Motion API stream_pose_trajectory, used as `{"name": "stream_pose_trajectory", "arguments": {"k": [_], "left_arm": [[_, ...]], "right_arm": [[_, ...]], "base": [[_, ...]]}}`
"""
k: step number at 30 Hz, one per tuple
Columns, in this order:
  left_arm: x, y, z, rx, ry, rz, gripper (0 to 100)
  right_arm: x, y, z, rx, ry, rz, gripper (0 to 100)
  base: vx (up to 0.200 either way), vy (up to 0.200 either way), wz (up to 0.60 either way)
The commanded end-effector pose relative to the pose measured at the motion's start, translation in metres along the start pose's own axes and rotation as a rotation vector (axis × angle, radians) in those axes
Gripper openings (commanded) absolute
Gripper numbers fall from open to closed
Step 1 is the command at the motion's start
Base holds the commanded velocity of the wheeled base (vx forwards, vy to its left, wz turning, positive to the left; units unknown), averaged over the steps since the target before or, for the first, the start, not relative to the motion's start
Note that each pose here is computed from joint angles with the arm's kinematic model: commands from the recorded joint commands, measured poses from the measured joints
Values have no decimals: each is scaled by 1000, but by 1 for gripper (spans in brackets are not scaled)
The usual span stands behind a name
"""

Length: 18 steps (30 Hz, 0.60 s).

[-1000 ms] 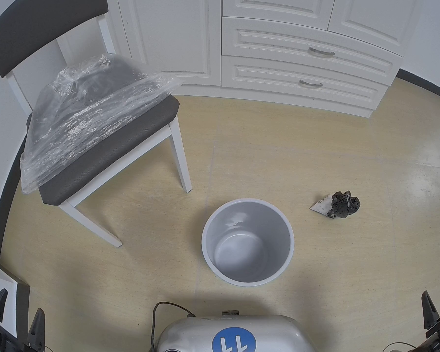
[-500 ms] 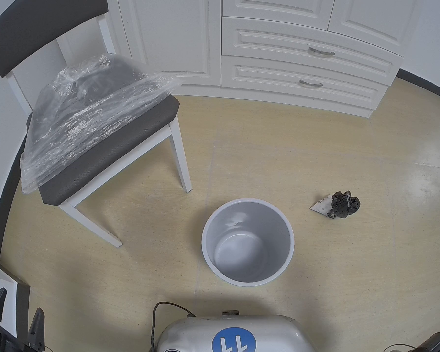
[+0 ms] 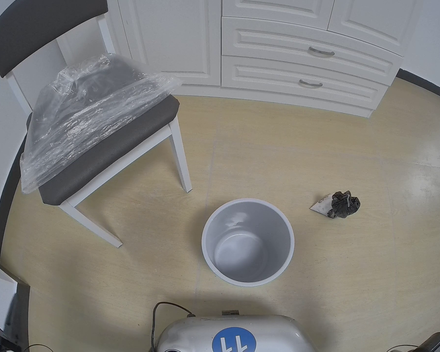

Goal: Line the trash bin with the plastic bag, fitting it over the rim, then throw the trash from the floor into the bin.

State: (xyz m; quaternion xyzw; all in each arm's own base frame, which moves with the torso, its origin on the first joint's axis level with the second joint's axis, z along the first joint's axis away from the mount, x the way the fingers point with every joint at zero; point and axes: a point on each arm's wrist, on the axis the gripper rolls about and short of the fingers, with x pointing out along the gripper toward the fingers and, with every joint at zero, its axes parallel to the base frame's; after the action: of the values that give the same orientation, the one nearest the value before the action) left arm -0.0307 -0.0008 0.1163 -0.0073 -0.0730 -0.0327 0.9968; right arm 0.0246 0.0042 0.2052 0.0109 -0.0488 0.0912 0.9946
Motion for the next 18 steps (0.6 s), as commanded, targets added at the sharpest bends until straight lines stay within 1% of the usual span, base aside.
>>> {"name": "stream_pose_trajectory", "arguments": {"k": [1, 3, 4, 5, 7, 8, 9, 10, 11, 12, 14, 16, 18], "left_arm": [[28, 1, 63, -67, 52, -47, 100], [30, 1, 63, -64, 66, -43, 100], [50, 2, 63, -2, 159, 10, 100], [58, 3, 64, 32, 185, 29, 100], [61, 3, 65, 43, 190, 35, 100], [78, 5, 67, 130, 230, 85, 100], [82, 5, 67, 158, 239, 97, 100], [82, 5, 67, 158, 239, 97, 100], [92, 6, 67, 221, 266, 115, 100], [95, 6, 66, 249, 280, 120, 100], [99, 7, 64, 276, 302, 121, 100], [106, 7, 55, 341, 366, 105, 100], [110, 7, 51, 388, 395, 94, 100]], "right_arm": [[49, -5, 12, 11, 10, 21, 100], [50, -5, 12, 12, 7, 21, 100], [61, -6, 20, 22, -25, 25, 100], [64, -6, 23, 33, -36, 13, 100], [65, -7, 23, 37, -39, 9, 100], [68, -7, 31, 93, -66, -28, 100], [69, -7, 34, 108, -75, -35, 100], [69, -7, 34, 108, -75, -35, 100], [71, -8, 36, 117, -70, -49, 100], [71, -8, 35, 119, -69, -56, 100], [72, -9, 34, 119, -63, -68, 100], [80, -11, 26, 122, -17, -98, 100], [88, -12, 19, 127, 18, -109, 100]], "base": [[0, 0, 0], [0, 0, 0], [0, 0, 0], [0, 0, 0], [0, 0, 0], [0, 0, 0], [0, 0, 0], [0, 0, 0], [0, 0, 0], [0, 0, 0], [0, 0, 0], [0, 0, 0], [0, 0, 0]]}}
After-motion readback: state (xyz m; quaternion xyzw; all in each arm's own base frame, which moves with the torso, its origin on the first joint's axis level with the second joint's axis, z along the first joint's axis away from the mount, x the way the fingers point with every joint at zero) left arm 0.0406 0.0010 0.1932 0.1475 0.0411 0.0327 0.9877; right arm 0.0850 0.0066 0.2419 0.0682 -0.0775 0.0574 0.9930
